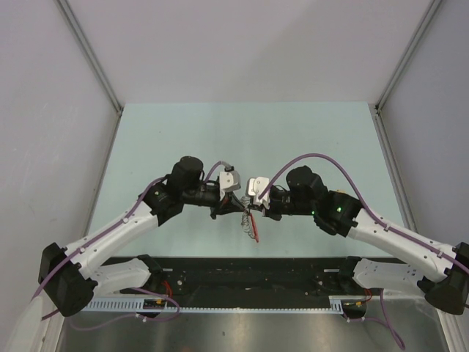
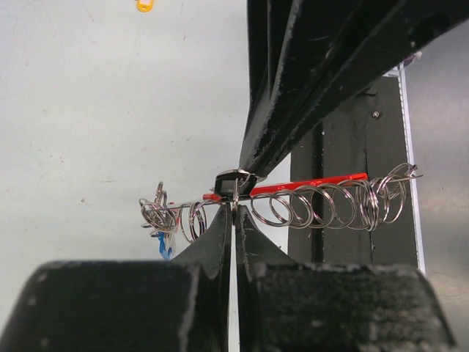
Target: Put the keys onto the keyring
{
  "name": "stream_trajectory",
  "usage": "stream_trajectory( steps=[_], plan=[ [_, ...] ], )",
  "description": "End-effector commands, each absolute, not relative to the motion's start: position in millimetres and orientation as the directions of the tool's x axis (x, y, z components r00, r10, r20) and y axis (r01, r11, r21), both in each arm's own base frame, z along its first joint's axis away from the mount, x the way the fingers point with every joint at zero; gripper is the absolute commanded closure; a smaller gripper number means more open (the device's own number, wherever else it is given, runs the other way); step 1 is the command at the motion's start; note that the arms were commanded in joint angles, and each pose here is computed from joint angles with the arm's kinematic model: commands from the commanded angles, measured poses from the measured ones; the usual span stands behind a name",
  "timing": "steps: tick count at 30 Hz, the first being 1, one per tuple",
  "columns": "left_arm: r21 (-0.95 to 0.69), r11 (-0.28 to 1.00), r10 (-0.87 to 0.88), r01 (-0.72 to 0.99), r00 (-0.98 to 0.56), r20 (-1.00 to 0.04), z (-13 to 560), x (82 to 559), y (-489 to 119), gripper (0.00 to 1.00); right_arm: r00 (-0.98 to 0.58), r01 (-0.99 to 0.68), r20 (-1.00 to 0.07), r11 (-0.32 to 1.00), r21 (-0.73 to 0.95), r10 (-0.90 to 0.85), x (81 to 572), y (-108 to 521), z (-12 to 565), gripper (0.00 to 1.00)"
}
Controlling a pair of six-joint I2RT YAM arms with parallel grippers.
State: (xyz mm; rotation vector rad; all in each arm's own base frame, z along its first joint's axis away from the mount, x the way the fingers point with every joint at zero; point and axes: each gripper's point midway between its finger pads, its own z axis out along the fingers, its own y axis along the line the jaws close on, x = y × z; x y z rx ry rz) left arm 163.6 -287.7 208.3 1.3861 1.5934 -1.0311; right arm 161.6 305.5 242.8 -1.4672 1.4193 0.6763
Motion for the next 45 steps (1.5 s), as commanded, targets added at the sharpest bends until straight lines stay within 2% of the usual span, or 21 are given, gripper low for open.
stream_trajectory(
  steps=[1, 12, 22, 25, 29, 45],
  plan=[
    [-0.057, 0.126, 0.292, 0.990, -0.092, -0.952, 237.3, 173.2, -293.9, 1.00, 0.204, -0.944, -0.887, 0.157, -0.291, -0.415, 165.3, 303.7, 265.3, 1.00],
    [-0.030, 0.148, 0.157, 0.989, -0.053, -0.986, 257.1, 172.0, -295.3, 1.00, 0.177, -0.935, -0.903, 0.220, -0.278, -0.390, 174.4, 304.8, 261.6, 1.00],
    [0.051, 0.163, 0.032, 0.985, 0.046, -0.998, 274.5, 168.0, -291.6, 1.00, 0.177, -0.928, -0.927, 0.258, -0.269, -0.330, 174.1, 300.3, 269.9, 1.00],
    [0.055, 0.171, 0.025, 0.984, 0.051, -0.998, 272.8, 168.4, -290.7, 1.00, 0.176, -0.931, -0.931, 0.254, -0.263, -0.320, 172.0, 301.3, 269.8, 0.96],
    [0.067, 0.169, 0.007, 0.983, 0.067, -0.998, 274.7, 168.1, -291.1, 1.00, 0.182, -0.927, -0.932, 0.262, -0.269, -0.314, 172.7, 300.0, 270.8, 0.86],
    [0.068, 0.144, 0.007, 0.987, 0.068, -0.998, 271.3, 165.6, -293.6, 1.00, 0.212, -0.919, -0.934, 0.267, -0.290, -0.287, 173.4, 298.9, 277.1, 0.80]
  ],
)
